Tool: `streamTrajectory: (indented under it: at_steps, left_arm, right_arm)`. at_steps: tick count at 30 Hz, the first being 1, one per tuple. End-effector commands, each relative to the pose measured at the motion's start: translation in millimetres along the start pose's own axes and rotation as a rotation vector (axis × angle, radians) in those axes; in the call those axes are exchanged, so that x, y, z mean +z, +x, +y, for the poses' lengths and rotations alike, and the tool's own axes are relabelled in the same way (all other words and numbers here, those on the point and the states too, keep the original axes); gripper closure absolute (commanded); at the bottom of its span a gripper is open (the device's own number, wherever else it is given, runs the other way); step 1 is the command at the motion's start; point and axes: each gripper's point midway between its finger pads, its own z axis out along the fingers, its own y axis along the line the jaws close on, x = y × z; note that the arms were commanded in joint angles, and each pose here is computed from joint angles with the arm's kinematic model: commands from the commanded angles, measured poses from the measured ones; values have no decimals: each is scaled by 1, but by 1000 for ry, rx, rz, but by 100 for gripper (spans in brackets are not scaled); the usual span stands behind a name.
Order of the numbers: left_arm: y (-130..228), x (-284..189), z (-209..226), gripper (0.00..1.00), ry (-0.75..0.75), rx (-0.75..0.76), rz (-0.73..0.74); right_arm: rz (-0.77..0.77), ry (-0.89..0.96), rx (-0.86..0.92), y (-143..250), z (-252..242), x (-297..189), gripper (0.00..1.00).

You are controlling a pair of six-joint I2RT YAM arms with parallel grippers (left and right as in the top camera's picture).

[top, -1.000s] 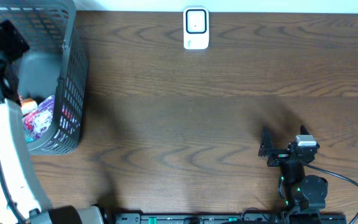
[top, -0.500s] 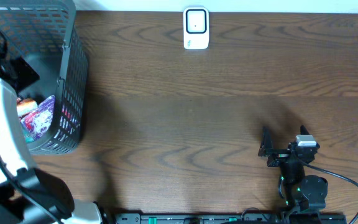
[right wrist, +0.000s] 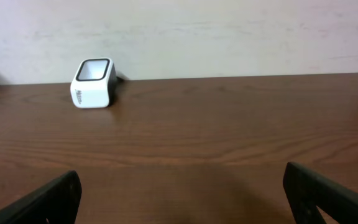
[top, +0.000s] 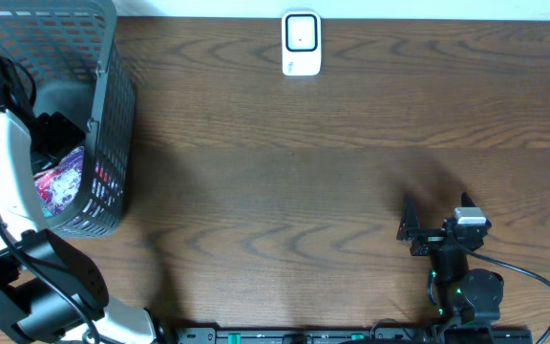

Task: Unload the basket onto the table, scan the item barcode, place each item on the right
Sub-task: 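Grasp the purple Carefree package inside the basket with the left gripper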

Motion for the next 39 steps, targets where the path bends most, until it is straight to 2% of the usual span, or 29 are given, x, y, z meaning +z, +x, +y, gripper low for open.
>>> streamTrajectory:
  at_steps: [1, 7, 11, 14, 19, 20, 23, 27, 33, 39]
  left_arm:
    - [22, 17, 6, 4, -26, -30, 84]
    - [53, 44, 16, 4, -73, -61, 170]
    - [61, 51, 19, 5, -85, -63, 192]
    - [65, 59, 20, 9, -88, -61, 196]
    - [68, 78, 18, 20, -77, -62, 177]
    - [70, 84, 18, 30, -73, -51, 171]
    - [73, 91, 19, 43, -72, -50, 170]
    - [70, 89, 18, 92, -68, -52, 163]
    - [52, 59, 5, 93, 1, -63, 128]
    - [5, -37, -33, 93, 297, -116, -95]
  right_arm:
    - [0, -6, 13, 1, 1, 0, 1]
    - [0, -6, 13, 1, 1, 0, 1]
    - [0, -6, 13, 1, 1, 0, 1]
    - [0, -6, 13, 1, 1, 0, 1]
    - [0, -6, 13, 1, 1, 0, 1]
    - [0, -6, 13, 1, 1, 0, 1]
    - [0, -6, 13, 1, 1, 0, 1]
    - [0, -6, 13, 1, 1, 0, 1]
    - [0, -6, 13, 1, 1, 0, 1]
    - [0, -6, 13, 1, 1, 0, 1]
